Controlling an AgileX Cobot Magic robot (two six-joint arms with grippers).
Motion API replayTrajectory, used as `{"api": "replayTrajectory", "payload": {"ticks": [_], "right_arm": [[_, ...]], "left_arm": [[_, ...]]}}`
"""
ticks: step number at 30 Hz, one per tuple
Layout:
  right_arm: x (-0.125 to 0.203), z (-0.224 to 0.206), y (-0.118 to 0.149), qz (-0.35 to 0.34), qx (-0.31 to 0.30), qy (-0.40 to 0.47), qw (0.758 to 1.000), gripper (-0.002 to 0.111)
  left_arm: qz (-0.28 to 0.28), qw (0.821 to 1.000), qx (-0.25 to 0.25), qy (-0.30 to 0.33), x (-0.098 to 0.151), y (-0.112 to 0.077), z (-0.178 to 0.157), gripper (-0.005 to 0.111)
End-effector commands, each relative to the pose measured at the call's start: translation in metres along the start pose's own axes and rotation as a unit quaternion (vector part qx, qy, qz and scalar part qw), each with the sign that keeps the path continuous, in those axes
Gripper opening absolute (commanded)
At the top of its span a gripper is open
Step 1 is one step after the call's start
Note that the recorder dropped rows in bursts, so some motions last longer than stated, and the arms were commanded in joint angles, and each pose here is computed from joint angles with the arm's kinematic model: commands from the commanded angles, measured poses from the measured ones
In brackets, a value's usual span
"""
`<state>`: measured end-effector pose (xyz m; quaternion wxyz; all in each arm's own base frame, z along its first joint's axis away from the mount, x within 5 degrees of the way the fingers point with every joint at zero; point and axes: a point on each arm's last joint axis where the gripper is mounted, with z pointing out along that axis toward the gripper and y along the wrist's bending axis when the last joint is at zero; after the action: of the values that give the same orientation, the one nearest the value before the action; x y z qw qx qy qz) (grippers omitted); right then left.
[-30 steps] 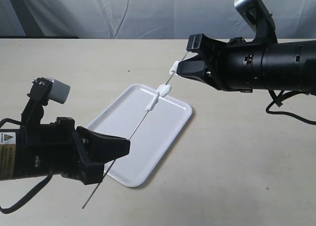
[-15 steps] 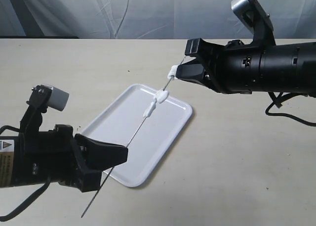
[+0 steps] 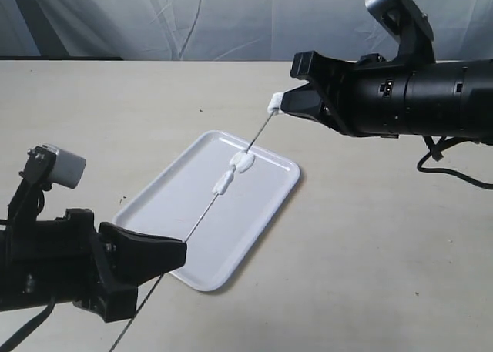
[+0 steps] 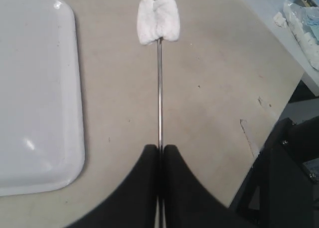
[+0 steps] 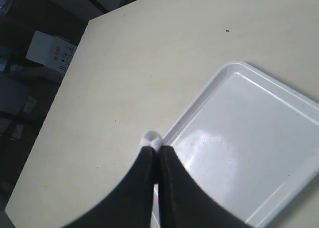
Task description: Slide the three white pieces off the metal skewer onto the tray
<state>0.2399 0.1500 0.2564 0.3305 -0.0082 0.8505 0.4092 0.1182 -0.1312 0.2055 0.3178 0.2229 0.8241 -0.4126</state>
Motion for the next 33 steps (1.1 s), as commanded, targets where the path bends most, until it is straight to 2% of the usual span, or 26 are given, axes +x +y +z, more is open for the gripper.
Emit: {"api": "replayTrajectory", "payload": {"ticks": [1,11,17,25,28,33], "right_arm": [[-0.009,-0.001,-0.004,0.002,0.028,-0.031,0.999,-0.001],[-0.010,-0.001,-0.006,-0.007,0.039,-0.038,0.998,-0.001],[-0.007,0.009,-0.011,0.007,0.034,-0.021,0.999,-0.001],[0.004,0.029,-0.024,-0.017,0.028,0.020,0.999,-0.001],[0.005,0.032,-0.027,-0.017,0.032,0.026,0.999,-0.001],[0.009,0.038,-0.030,-0.011,0.025,0.041,0.999,-0.001]], "left_arm": [[0.006,1.000,-0.007,0.028,0.010,-0.001,-0.005,0.000],[-0.010,0.999,-0.019,0.039,0.033,0.005,-0.012,0.000],[-0.018,0.999,0.011,0.034,0.034,-0.001,-0.014,0.000],[-0.015,0.999,0.013,0.049,0.037,-0.002,-0.015,0.000],[-0.013,0.999,-0.005,0.048,0.037,0.002,-0.015,0.000],[-0.011,0.997,-0.072,0.030,0.034,0.014,-0.015,0.000]]}}
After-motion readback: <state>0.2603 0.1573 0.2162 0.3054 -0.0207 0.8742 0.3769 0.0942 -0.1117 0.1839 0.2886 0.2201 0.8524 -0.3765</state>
